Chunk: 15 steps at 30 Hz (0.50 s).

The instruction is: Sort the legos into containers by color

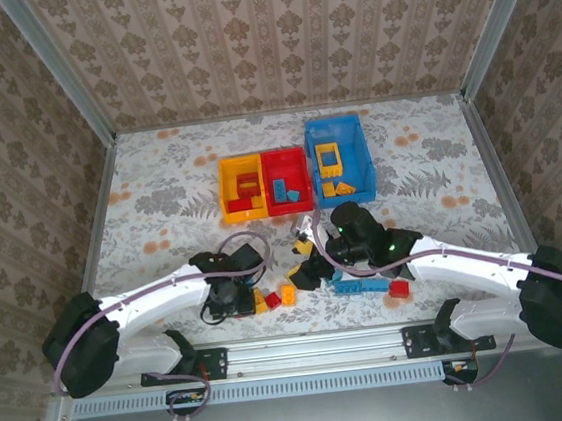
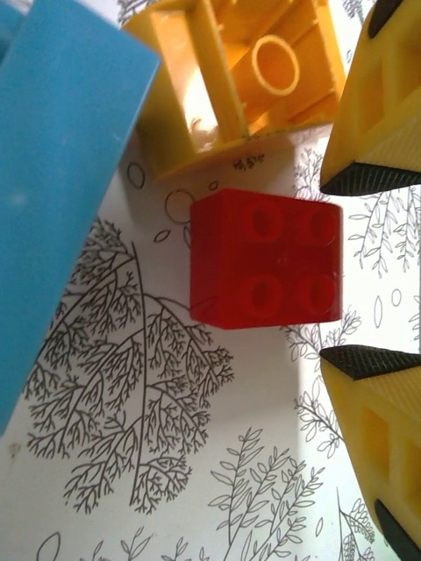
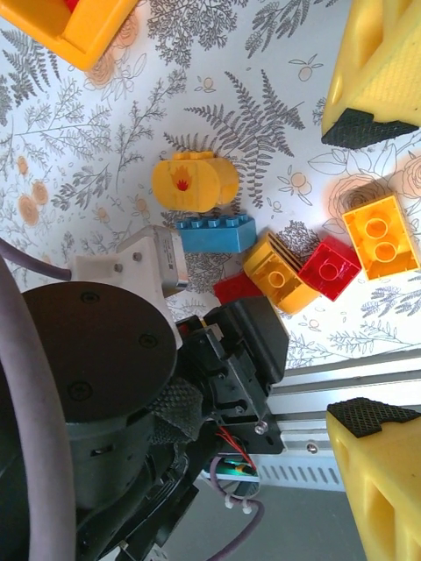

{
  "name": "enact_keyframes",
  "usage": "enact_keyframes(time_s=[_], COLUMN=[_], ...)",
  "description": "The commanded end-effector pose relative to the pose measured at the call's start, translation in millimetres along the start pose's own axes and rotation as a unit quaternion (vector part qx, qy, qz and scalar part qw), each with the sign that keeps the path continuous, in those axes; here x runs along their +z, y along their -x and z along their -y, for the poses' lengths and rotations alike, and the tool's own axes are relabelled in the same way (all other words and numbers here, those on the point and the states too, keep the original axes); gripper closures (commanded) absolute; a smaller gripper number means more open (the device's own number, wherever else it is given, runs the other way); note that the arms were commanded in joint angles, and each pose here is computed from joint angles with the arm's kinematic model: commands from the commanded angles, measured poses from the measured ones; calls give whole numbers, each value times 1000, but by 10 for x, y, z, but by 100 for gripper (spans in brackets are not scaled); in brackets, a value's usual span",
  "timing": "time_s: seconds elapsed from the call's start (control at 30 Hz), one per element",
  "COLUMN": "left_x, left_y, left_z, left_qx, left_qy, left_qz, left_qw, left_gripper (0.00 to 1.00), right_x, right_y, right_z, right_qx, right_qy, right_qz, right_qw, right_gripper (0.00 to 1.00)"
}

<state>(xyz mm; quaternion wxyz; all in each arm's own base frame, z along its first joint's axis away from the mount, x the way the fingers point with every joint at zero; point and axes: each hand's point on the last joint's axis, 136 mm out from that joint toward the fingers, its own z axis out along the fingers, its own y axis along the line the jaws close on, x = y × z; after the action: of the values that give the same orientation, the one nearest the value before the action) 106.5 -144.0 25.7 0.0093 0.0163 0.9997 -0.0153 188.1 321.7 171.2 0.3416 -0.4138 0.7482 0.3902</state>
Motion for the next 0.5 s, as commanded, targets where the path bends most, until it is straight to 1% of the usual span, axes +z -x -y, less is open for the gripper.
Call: enact_keyframes(time_s=[0.0, 0.1, 0.2, 0.3, 0.4, 0.47], left_x=[76, 111, 122, 131, 171, 164], left_y=[6, 52, 136, 207, 225, 239], left_z=[-41, -48, 21, 86, 74, 42], left_qx=[3, -2, 2, 9, 8, 4], left_qy=[5, 1, -16, -24, -15, -5], left_qz=[-8, -8, 1, 5, 1, 4], left_qw=[1000, 1000, 1000, 1000, 1000, 1000], left_gripper=[52, 53, 55, 62, 70, 72], right_x=[16, 25, 34, 48, 51, 52], right_y=[147, 152, 151, 148, 164, 175], right_z=[-19, -13, 0, 18, 35, 43], right_qx=[-2, -2, 1, 2, 5, 5], right_qy=[0, -1, -3, -7, -11, -13], right_qz=[19, 18, 16, 16, 18, 19], right_qw=[1000, 1000, 1000, 1000, 1000, 1000], right_gripper=[22, 22, 22, 22, 22, 22])
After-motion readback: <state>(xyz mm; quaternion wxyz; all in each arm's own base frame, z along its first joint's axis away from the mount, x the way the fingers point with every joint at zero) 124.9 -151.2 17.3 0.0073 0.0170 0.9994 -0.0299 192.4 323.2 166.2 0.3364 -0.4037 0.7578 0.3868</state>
